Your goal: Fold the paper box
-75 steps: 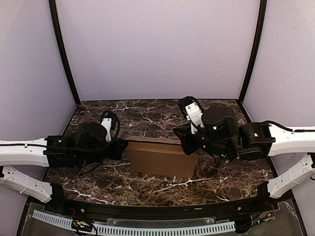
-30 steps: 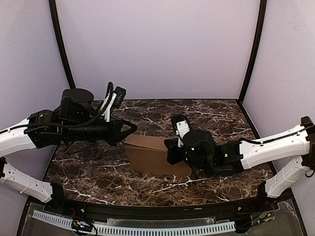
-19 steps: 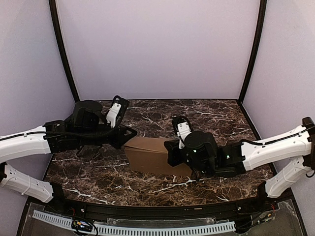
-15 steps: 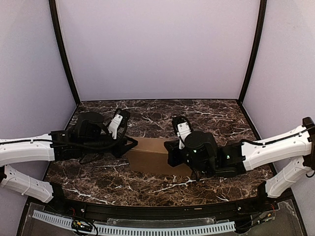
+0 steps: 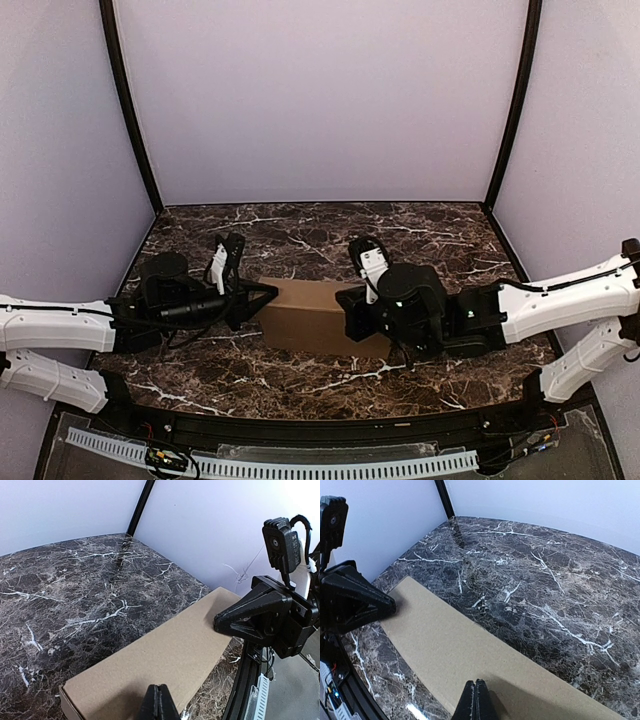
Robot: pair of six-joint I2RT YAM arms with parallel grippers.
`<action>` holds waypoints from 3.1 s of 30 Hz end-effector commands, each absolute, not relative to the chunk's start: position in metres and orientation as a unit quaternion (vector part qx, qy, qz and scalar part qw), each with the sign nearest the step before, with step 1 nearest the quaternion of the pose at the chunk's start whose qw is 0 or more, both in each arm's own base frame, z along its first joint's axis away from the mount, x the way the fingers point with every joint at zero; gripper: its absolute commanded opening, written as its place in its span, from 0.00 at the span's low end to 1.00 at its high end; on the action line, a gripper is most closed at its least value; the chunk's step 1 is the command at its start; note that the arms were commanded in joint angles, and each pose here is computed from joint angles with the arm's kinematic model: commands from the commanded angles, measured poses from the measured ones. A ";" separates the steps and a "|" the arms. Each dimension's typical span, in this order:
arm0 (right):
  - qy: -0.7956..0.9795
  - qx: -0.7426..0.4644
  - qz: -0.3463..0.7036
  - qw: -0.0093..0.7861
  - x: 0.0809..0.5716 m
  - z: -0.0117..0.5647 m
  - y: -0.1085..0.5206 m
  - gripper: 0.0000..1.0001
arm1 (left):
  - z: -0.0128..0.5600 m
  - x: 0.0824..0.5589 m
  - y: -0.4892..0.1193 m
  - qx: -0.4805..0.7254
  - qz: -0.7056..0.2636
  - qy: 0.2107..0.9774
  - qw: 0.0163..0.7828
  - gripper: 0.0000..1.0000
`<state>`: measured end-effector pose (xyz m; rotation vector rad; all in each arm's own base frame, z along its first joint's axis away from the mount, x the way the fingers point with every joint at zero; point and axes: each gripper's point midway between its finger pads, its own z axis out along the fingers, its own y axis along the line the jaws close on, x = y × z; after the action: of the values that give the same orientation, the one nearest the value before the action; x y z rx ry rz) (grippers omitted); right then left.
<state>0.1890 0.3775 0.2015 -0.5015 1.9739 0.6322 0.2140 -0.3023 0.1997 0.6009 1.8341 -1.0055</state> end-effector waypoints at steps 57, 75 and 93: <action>0.782 -0.257 0.243 0.513 0.207 0.290 0.290 0.14 | 0.249 0.235 -0.289 0.239 -0.303 0.820 0.422 0.43; 0.854 -0.272 0.222 0.385 0.272 0.233 0.309 0.00 | 0.157 0.130 -0.335 0.187 -0.396 0.877 0.199 0.01; 0.849 -0.315 0.311 0.289 0.253 0.210 0.336 0.00 | 0.109 0.181 -0.365 0.117 -0.377 0.874 0.282 0.01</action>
<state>0.2615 0.3293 0.2030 -0.7994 2.2751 0.7501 0.1644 -0.3631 0.0974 0.3855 2.4581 -1.0007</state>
